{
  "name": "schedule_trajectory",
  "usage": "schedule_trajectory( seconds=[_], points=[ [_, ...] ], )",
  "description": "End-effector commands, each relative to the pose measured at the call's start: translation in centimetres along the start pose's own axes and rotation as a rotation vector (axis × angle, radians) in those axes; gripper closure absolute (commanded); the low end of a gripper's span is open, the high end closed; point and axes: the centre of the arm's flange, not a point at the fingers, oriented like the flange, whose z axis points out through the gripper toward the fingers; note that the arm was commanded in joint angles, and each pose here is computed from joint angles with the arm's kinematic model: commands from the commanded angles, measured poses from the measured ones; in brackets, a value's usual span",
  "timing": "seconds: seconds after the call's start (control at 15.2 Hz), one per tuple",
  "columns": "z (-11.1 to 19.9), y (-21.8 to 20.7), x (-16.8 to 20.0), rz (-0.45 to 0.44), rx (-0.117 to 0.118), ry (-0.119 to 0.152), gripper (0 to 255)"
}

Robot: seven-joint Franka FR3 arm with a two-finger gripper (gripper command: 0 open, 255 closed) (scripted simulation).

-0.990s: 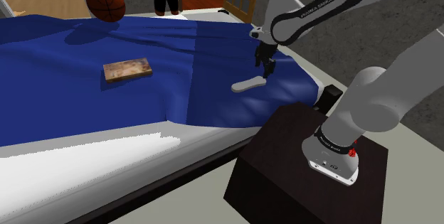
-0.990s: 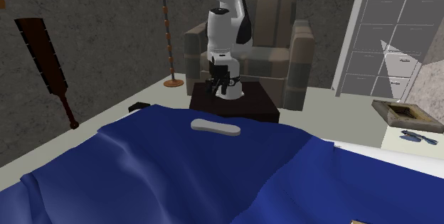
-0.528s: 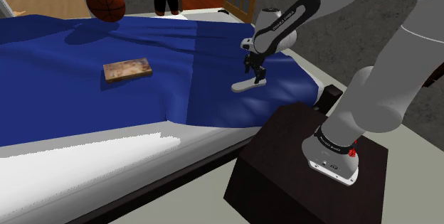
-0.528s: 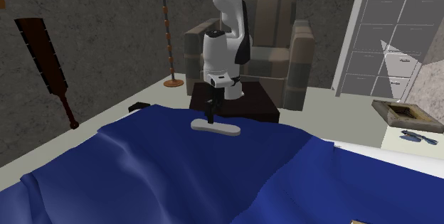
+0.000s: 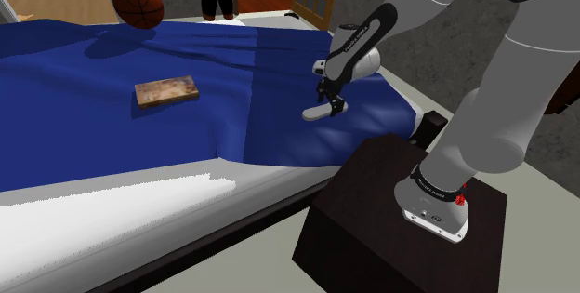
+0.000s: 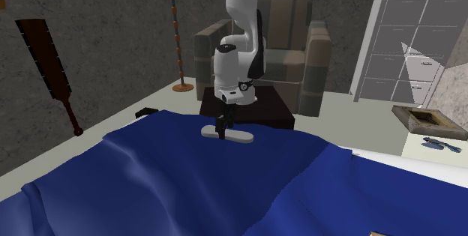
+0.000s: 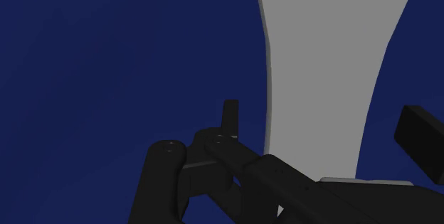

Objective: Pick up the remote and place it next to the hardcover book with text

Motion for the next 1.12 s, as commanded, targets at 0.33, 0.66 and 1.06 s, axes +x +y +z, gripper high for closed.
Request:
schedule_trajectory(
  seconds=[0.33, 0.66, 1.06],
  points=[
    [0.19, 0.01, 0.03, 0.0, 0.0, 0.0, 0],
    [0.18, 0.01, 0.03, 0.0, 0.0, 0.0, 255],
    [-0.34, 0.02, 0.02, 0.0, 0.0, 0.0, 255]
  ],
)
